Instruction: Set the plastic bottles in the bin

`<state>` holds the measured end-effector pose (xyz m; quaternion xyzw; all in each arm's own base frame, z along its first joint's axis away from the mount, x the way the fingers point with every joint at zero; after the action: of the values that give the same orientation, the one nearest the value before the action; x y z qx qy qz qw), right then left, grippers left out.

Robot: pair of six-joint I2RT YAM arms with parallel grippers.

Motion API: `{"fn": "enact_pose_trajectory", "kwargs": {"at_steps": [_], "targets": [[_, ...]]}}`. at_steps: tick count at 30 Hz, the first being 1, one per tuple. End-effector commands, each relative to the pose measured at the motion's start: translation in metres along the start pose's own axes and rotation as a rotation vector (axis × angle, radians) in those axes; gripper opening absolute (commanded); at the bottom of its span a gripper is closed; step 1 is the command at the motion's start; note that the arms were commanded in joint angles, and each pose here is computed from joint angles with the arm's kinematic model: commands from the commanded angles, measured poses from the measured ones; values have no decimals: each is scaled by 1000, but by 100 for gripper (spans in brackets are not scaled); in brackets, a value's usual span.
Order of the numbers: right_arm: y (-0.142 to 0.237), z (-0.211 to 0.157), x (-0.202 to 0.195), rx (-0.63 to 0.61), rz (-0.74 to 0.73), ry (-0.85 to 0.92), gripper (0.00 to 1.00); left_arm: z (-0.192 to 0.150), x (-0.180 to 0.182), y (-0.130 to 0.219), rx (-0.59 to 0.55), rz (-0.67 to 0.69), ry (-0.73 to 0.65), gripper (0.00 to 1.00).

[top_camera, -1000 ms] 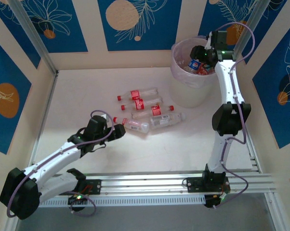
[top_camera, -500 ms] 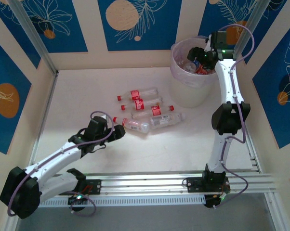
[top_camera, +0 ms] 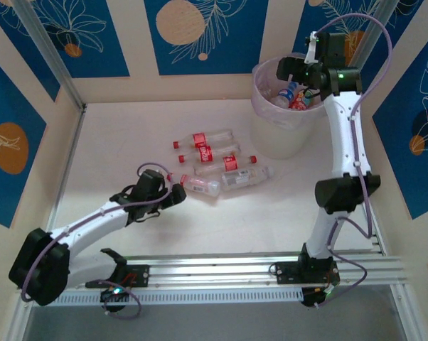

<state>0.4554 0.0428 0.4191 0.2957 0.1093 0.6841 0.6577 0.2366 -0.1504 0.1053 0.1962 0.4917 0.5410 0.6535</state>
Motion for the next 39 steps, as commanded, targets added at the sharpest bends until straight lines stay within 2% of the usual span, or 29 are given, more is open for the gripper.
{"fn": "enact_pose_trajectory", "kwargs": {"at_steps": [1,7,14,22,26,32,39], "targets": [[39,-10,15,-45,12,75,95,26,-8,1,-87,26,100,94],[70,-65,24,-7,89,60,95,44,-14,-11,-134,54,250,93],[83,-127,24,77,121,47,95,54,-16,-33,-145,58,424,90],[96,-187,20,174,142,16,94,68,-13,-48,-195,75,521,86],[95,-221,13,233,128,-1,94,72,-16,-63,-182,54,558,84],[104,-235,5,243,129,-26,94,72,-17,-85,-161,45,606,78],[112,-242,-6,230,95,-26,94,59,-10,-105,-130,31,675,64]]}}
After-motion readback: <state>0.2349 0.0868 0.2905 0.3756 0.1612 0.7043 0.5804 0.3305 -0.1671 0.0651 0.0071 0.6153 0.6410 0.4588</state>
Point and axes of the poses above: each hand's point on the last joint's axis, 136 mm out from that joint toward the fingers, its own y axis back along the fingers, its own x axis along the line the jaws close on, z = x × y, the point moved 4 cm from there along y, back along the fingers, and after that the axes turned 6 degrees about -y, right-handed, at the moved point
